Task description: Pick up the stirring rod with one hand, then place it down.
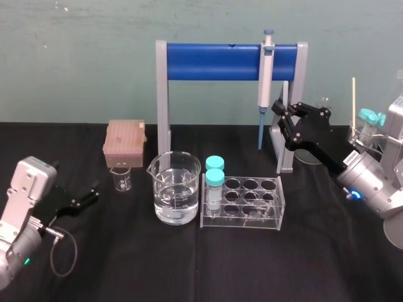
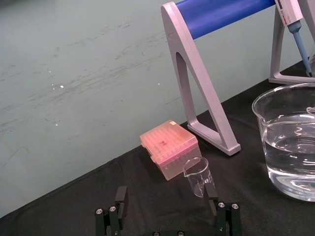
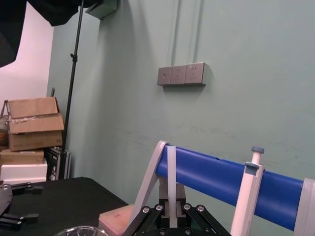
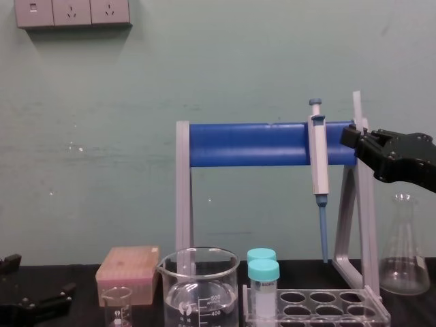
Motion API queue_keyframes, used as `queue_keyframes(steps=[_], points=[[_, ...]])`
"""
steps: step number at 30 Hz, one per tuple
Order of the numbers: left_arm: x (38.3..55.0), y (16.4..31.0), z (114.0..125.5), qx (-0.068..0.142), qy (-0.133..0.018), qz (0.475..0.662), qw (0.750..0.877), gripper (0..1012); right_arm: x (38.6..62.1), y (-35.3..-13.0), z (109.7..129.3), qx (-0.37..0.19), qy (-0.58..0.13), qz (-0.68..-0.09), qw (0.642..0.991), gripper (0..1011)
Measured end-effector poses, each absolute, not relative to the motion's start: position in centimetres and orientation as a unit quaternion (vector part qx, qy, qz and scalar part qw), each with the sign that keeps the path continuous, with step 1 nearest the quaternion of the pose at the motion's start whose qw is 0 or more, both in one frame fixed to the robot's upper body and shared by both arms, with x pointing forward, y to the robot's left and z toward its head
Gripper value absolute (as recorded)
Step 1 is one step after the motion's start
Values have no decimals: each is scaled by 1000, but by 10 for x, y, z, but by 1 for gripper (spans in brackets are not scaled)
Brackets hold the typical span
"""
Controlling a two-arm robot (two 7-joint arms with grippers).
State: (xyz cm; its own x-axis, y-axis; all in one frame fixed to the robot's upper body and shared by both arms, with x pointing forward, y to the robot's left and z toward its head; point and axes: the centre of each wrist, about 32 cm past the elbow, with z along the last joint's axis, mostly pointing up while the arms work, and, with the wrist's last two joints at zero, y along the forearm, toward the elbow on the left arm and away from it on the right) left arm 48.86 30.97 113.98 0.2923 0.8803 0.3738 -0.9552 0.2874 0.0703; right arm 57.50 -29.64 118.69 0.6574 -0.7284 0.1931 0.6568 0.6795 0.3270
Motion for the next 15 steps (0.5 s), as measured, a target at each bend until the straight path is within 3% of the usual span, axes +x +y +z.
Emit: queue_keyframes(steps=[15], points=[[489,310,1140,142,-132,580,791,1000,576,-296,1187,115,-157,-382,904,72]])
